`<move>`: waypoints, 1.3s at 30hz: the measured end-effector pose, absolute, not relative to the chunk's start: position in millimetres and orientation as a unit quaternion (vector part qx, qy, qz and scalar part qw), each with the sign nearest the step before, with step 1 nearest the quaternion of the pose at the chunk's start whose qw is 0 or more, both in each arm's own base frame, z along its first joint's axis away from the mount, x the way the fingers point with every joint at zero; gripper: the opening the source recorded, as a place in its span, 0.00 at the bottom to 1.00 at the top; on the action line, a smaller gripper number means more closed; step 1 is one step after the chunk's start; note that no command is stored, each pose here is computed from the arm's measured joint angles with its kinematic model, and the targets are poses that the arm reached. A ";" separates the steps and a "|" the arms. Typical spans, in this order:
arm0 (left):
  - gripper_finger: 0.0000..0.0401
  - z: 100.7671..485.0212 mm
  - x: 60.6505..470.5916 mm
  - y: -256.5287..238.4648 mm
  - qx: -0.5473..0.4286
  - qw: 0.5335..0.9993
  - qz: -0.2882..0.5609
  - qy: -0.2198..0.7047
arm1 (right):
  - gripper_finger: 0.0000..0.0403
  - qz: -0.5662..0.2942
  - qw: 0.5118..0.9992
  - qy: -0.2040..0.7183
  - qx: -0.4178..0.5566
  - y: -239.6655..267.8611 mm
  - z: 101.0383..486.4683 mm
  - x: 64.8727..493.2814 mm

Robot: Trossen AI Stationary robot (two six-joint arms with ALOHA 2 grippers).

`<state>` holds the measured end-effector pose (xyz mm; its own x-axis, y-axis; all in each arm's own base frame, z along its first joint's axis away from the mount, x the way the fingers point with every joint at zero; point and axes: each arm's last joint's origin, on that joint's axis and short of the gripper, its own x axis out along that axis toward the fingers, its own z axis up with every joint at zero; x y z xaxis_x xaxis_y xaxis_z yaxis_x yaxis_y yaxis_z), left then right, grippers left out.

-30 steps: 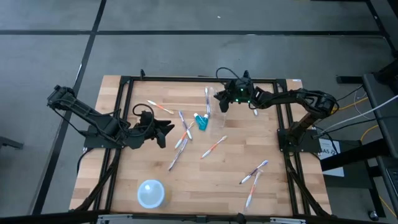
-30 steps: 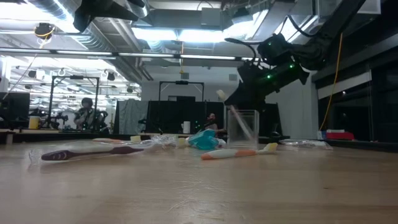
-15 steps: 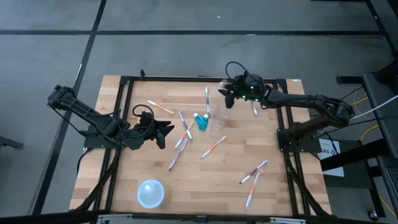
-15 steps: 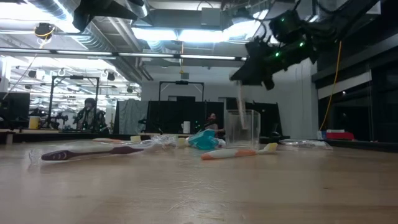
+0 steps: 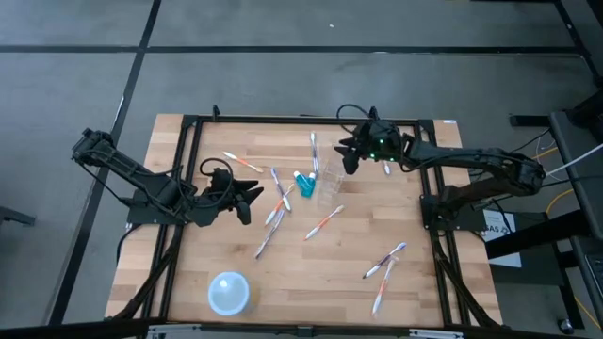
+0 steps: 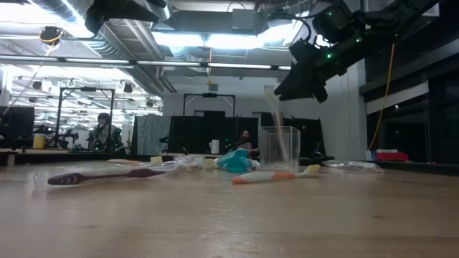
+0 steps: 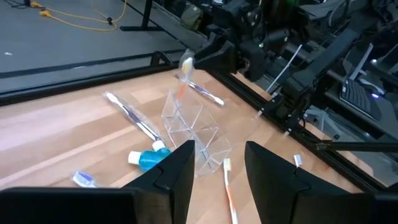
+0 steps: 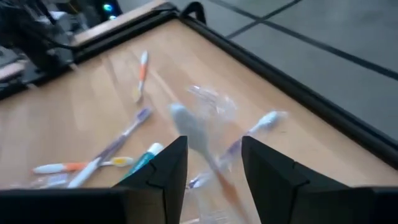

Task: Pick & Place toothbrushing station
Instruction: Put the orange toothbrush into the transparent organizer, then adjust the transparent organizer on the table

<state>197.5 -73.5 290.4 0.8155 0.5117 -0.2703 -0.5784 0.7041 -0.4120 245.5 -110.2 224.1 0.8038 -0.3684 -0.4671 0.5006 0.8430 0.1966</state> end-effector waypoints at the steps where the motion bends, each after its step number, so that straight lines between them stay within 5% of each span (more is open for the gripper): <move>1: 0.34 290.5 197.6 -73.5 -0.246 0.921 0.296 0.068 | 0.38 -0.243 0.934 0.211 0.154 -110.9 223.2 245.6; 16: 0.34 291.1 197.7 -73.4 -0.242 0.921 0.298 0.065 | 0.38 -0.327 0.897 0.199 0.223 -113.1 241.6 214.3; 24: 0.34 292.3 197.9 -73.1 -0.240 0.920 0.306 0.055 | 0.37 -0.372 0.834 0.284 0.292 -98.3 222.9 205.0; 33: 0.34 300.9 201.3 -74.8 -0.222 0.930 0.291 0.034 | 0.24 -0.386 0.759 0.343 0.396 -118.8 182.9 213.3; 39: 0.34 305.8 202.5 -76.1 -0.216 0.935 0.282 0.021 | 0.21 -0.350 0.767 0.331 0.425 -125.4 171.7 226.2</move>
